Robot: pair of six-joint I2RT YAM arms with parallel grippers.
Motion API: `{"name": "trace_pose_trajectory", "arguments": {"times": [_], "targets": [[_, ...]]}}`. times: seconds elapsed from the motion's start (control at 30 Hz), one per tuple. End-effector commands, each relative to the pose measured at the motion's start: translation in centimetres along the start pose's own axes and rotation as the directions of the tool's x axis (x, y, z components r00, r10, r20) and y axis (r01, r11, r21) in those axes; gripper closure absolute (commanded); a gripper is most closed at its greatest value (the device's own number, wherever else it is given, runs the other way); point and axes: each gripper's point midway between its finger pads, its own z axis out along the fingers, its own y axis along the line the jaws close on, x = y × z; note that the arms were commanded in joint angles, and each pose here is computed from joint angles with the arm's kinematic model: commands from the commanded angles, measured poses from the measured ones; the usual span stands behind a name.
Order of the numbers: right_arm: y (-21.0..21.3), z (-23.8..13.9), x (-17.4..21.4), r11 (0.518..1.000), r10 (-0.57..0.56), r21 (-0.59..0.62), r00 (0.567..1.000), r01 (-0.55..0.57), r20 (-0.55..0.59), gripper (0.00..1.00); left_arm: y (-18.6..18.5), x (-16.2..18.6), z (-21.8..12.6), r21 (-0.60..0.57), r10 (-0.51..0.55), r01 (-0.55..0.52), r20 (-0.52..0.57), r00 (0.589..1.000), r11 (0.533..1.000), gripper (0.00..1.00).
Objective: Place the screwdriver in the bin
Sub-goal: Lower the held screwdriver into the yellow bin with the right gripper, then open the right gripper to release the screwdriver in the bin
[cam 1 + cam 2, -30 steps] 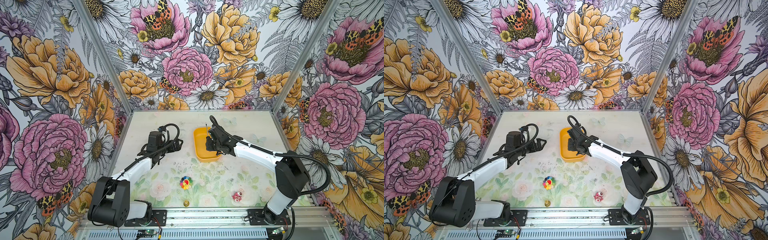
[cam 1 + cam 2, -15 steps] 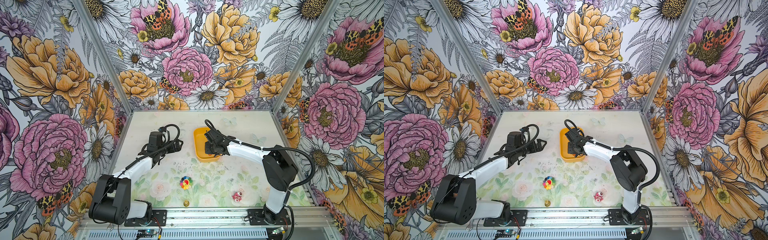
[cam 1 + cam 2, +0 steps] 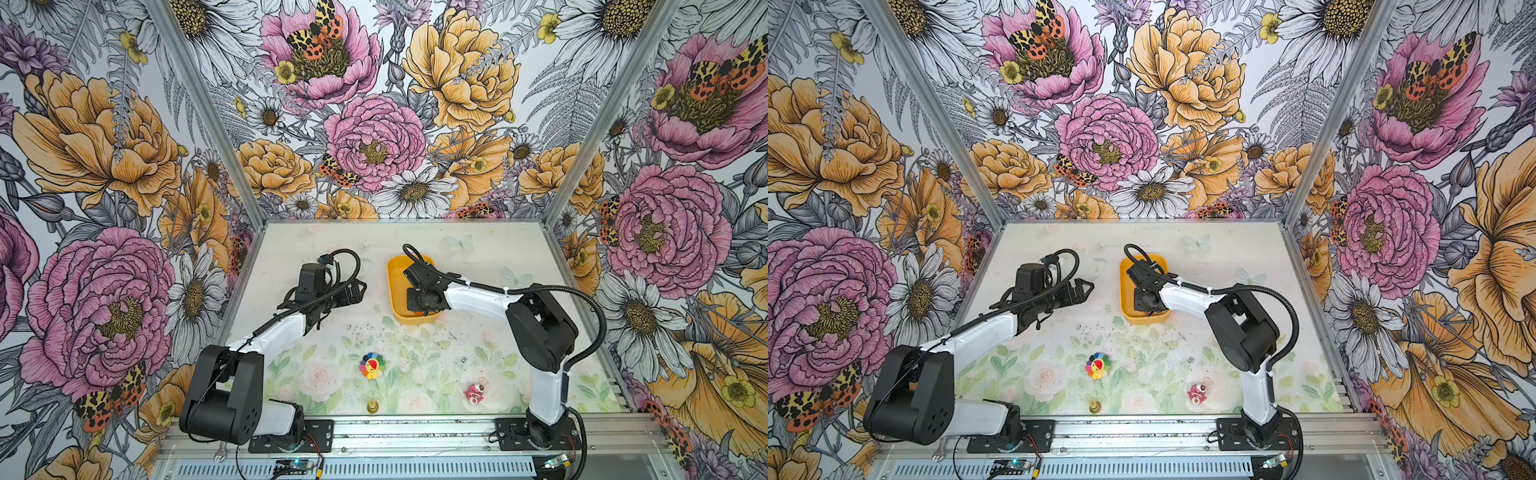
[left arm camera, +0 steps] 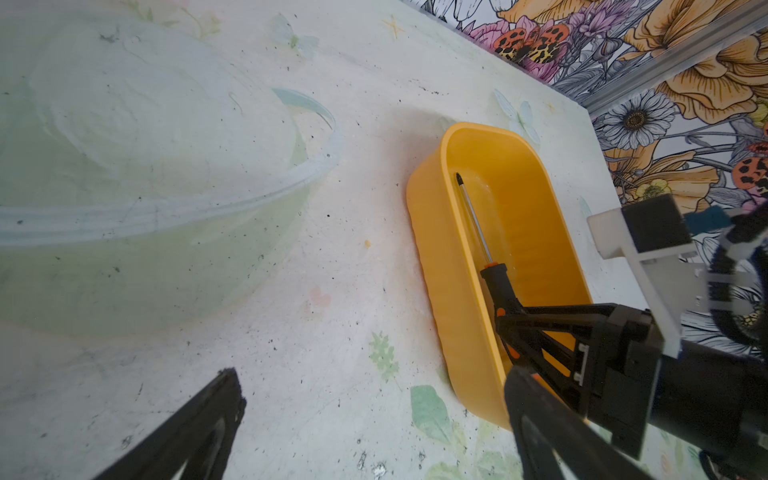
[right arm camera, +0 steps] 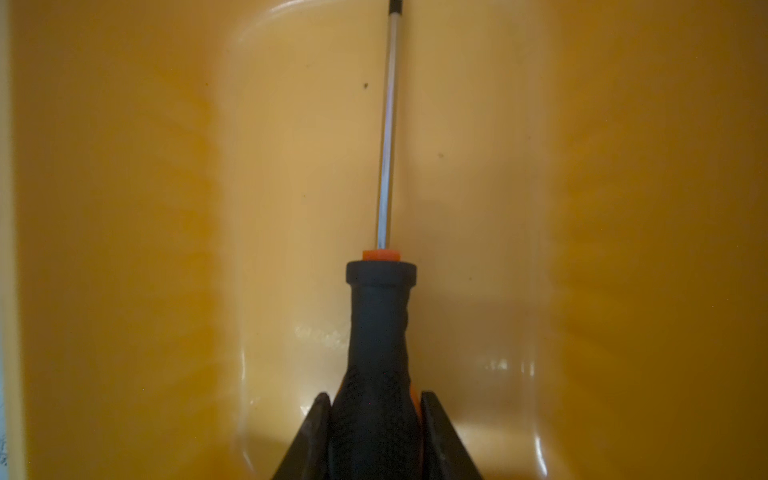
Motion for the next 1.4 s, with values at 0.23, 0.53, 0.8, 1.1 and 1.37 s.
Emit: {"name": "trace_pose_trajectory", "arguments": {"times": [0.23, 0.53, 0.8, 1.1, 1.37], "targets": [[0.4, 0.5, -0.1, 1.000, -0.004, 0.013, 1.000, 0.003, 0.004, 0.86, -0.8, -0.6, 0.1, 0.020, 0.015, -0.015, -0.001, 1.000, 1.000, 0.01], [0.4, 0.1, -0.3, 1.000, -0.020, 0.008, 1.000, 0.020, 0.009, 0.69, -0.9, -0.5, 0.0, 0.021, 0.014, -0.014, -0.001, 1.000, 1.000, 0.01], [0.5, -2.1, -1.3, 0.999, -0.037, 0.006, 0.998, 0.037, 0.051, 0.48, -1.1, -0.4, -0.1, 0.025, 0.019, -0.019, -0.002, 1.000, 0.999, 0.01], [1.2, -7.7, -3.5, 0.988, -0.144, -0.037, 0.978, 0.152, 0.151, 0.43, -1.1, -0.6, -0.5, 0.015, 0.029, -0.029, 0.005, 1.000, 0.999, 0.01], [-0.6, -13.4, -4.6, 0.957, -0.275, -0.009, 0.922, 0.289, 0.273, 0.42, -1.2, -0.8, -0.7, 0.009, 0.040, -0.040, 0.011, 0.999, 0.999, 0.01]]}}
